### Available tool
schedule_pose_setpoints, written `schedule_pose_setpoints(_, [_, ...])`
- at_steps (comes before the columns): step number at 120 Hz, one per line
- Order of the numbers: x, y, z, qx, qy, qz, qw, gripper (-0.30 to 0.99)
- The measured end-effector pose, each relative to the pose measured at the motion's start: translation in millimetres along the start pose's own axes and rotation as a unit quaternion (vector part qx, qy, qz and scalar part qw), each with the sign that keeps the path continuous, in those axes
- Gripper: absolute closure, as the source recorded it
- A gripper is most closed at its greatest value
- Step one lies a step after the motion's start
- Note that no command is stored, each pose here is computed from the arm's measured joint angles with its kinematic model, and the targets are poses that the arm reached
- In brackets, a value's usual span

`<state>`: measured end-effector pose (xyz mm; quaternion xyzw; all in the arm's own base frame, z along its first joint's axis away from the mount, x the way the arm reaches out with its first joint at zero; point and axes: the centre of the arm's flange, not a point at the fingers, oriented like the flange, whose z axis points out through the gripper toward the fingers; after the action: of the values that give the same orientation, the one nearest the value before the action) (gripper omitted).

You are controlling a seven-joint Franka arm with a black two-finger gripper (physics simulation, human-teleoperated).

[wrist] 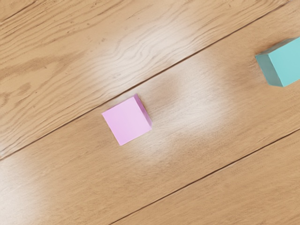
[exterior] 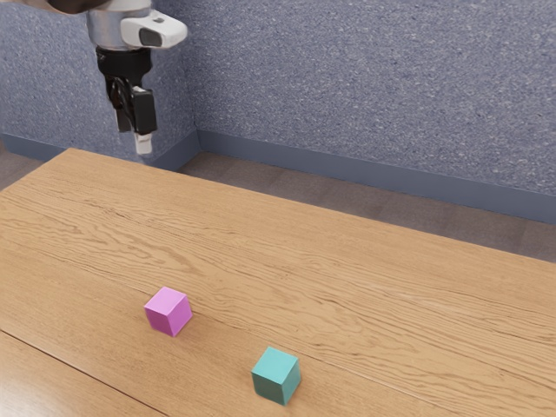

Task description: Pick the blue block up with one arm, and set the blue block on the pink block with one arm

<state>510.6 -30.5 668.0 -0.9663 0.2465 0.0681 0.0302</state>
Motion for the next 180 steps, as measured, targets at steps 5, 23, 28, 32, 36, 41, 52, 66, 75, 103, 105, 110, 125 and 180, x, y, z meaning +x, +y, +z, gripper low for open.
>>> schedule_pose_setpoints(5, [-1,-6,0,0.002,0.005,0.003,1.0,0.0])
schedule_pose_setpoints(23, [-10,8,-13,0.01,0.029,0.032,0.999,0.0])
schedule_pose_setpoints(28, [-10,39,-17,0.014,0.034,0.06,0.998,0.0])
schedule_pose_setpoints(32, [-3,71,-18,0.018,0.032,0.093,0.995,0.0])
schedule_pose_setpoints(36, [8,103,-13,0.018,0.023,0.131,0.991,0.0])
schedule_pose_setpoints(41, [20,131,-3,0.016,0.01,0.17,0.985,0.0])
schedule_pose_setpoints(52, [37,154,31,-0.005,-0.02,0.23,0.973,0.0])
schedule_pose_setpoints(66, [53,166,91,-0.026,-0.04,0.29,0.956,0.0])
schedule_pose_setpoints(75, [64,196,129,-0.028,-0.034,0.343,0.938,0.0])
schedule_pose_setpoints(103, [74,222,175,-0.028,0.028,0.432,0.901,0.0])
schedule_pose_setpoints(105, [72,223,178,-0.028,0.03,0.437,0.899,0.0])
schedule_pose_setpoints(110, [69,225,188,-0.028,0.033,0.447,0.893,0.0])
schedule_pose_setpoints(125, [69,227,207,-0.029,0.043,0.474,0.879,0.0])
schedule_pose_setpoints(180, [41,226,256,-0.014,0.074,0.519,0.851,0.0])
